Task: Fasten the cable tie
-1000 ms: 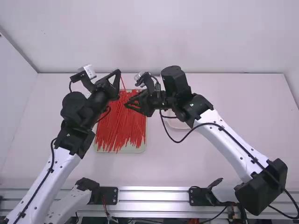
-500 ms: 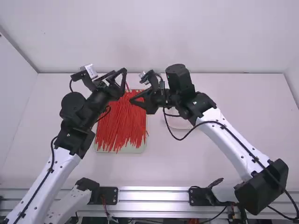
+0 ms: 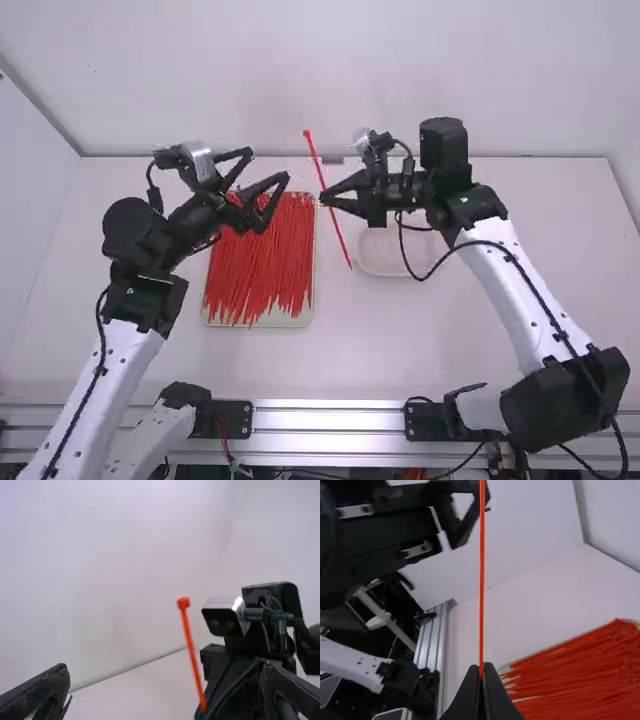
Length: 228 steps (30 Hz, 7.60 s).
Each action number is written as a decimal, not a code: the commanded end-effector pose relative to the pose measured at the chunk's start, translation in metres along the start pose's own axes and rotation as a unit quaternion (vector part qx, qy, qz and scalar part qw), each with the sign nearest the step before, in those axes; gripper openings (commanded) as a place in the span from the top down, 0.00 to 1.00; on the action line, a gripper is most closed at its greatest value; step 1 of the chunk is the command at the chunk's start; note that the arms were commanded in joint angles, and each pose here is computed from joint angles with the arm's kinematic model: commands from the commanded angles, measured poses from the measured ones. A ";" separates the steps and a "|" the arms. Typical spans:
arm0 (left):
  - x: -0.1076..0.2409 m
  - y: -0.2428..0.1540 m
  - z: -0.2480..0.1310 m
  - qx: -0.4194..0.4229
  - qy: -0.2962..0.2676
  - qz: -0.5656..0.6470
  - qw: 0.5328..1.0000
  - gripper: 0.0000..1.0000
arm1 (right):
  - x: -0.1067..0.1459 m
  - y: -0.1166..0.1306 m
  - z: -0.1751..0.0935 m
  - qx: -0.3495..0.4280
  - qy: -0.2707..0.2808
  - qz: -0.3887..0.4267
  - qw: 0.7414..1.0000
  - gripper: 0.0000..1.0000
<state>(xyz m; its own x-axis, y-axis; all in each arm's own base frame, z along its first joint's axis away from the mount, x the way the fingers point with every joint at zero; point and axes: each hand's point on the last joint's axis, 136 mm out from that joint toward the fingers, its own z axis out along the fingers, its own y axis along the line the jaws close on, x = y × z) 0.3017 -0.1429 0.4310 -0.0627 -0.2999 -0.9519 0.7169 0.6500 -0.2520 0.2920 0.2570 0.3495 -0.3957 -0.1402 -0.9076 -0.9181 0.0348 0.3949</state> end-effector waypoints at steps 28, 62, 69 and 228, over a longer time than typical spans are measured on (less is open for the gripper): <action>-0.033 -0.088 0.046 0.358 0.095 0.054 0.927 0.05 | -0.034 0.035 -0.010 -0.099 -0.047 -0.210 0.972 1.00; -0.068 -0.083 0.048 0.324 0.059 0.032 0.944 0.98 | -0.041 0.037 0.009 -0.083 -0.047 -0.170 0.981 0.64; -0.088 -0.098 0.046 0.365 0.076 0.063 0.926 0.98 | -0.025 0.036 0.014 -0.089 -0.032 -0.170 0.981 0.50; -0.093 0.020 0.107 0.059 0.093 -0.126 0.986 0.01 | -0.031 -0.062 -0.144 0.842 0.001 -0.098 0.531 1.00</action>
<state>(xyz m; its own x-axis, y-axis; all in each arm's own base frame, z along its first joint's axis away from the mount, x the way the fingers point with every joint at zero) 0.4012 -0.1762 0.5279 -0.3724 -0.3008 -0.8780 0.7260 0.4949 -0.4775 0.3612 0.1193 0.3703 -0.2706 -0.2479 -0.9302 0.3731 0.8638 -0.3387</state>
